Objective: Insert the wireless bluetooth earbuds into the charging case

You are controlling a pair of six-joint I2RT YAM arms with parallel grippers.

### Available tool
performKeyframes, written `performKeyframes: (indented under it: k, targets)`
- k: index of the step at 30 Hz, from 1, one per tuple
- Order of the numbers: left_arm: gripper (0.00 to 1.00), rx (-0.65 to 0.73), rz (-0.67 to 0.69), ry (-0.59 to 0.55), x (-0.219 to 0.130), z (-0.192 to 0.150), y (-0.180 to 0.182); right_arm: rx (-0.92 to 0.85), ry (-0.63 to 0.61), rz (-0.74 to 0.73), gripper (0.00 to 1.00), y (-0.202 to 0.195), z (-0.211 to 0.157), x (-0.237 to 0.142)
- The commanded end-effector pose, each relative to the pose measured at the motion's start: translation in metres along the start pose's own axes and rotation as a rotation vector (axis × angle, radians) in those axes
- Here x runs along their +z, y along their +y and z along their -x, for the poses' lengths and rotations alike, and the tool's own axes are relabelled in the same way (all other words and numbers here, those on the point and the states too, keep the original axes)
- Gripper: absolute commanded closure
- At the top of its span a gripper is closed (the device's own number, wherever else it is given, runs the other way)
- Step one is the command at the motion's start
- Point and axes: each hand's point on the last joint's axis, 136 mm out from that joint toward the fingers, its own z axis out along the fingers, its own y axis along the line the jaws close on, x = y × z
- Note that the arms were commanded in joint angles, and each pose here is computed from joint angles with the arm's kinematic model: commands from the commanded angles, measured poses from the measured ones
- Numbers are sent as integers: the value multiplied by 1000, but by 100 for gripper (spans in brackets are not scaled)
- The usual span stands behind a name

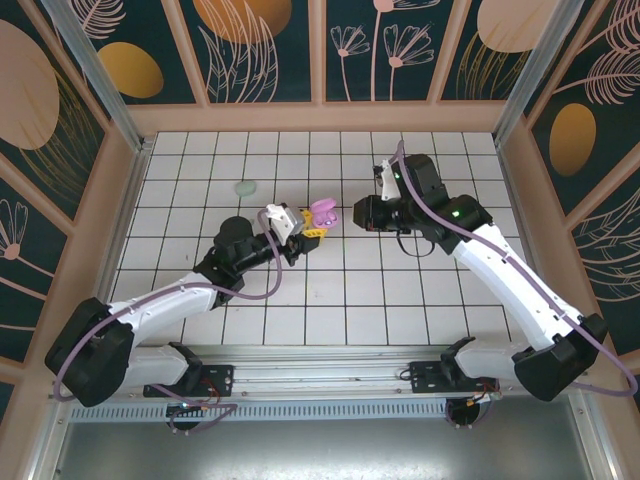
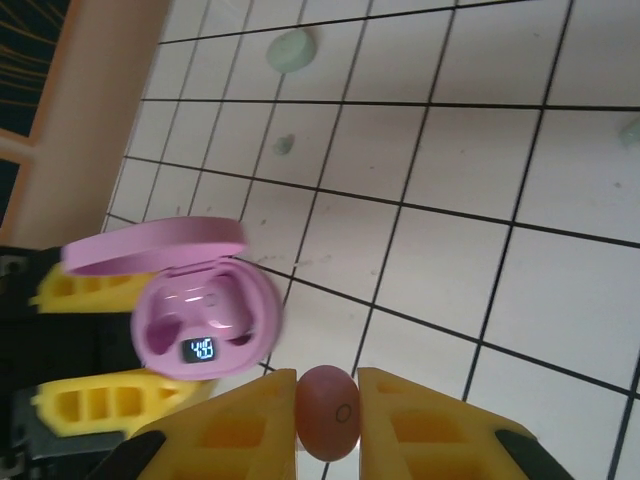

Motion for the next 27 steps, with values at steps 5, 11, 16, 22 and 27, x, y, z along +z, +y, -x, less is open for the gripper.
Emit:
performKeyframes:
  k: [5,11,16,22,27]
  targets:
    - [100,55,-6,-76,9,25,-1,-34,-38,37,82,31,11,-2]
    - [100,59,-4,-77,11,27,-1,-55,-8,41,82,40,7,11]
    - [100,59,-5,-74,12,26,-2,-67,-7,45,82,47,9,17]
    - [100,63,-1,-74,12,27,-2,-92,4,37,82,56,10,25]
    - [100,61,-3,-73,12,27,-3,-104,14,9,82,56,8,30]
